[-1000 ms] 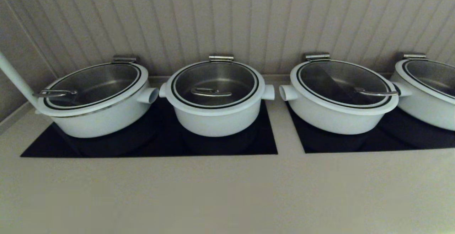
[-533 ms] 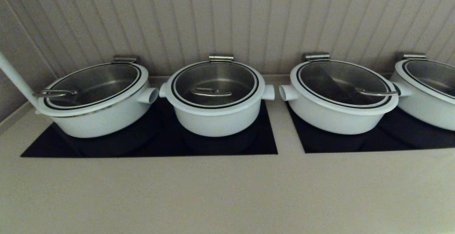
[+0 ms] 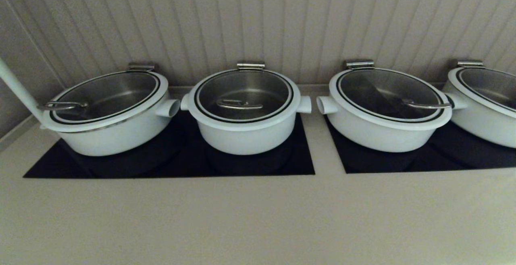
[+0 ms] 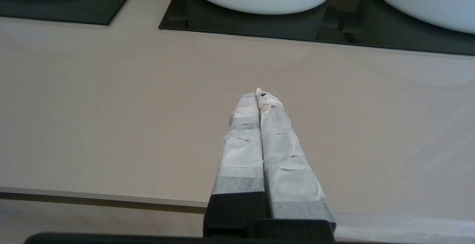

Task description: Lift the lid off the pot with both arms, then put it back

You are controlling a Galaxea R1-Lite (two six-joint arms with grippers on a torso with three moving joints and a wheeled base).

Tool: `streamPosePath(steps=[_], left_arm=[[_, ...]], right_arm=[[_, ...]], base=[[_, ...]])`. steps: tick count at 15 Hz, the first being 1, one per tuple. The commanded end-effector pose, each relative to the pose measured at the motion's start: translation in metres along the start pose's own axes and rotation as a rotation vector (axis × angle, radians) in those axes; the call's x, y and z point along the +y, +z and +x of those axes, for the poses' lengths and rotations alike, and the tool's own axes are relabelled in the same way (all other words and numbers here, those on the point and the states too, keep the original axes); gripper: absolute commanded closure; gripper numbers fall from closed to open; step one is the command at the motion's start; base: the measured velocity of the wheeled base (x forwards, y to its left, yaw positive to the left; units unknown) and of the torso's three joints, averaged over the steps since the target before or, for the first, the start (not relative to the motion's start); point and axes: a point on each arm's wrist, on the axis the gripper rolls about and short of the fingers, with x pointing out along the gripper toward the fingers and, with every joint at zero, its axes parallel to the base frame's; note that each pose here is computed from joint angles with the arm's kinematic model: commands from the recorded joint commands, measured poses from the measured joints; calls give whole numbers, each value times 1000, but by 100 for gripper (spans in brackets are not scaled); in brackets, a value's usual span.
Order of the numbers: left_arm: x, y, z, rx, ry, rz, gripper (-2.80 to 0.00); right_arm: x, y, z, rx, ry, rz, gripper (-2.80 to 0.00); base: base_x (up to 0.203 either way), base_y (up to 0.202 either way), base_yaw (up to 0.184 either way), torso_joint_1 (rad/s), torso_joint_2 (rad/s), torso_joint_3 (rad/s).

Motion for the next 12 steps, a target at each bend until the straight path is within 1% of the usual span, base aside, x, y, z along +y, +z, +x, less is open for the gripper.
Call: streamPosePath(steps=[1, 12], left_arm=[[0, 0, 0, -1, 0, 0, 0], [0, 0, 0, 0, 0, 0, 0]], right_arm=[[0, 0, 0, 2, 2, 1, 0], [0, 0, 0, 3, 0, 2, 0]], base=[[0, 0, 0, 0, 0, 0], [0, 0, 0, 0, 0, 0]])
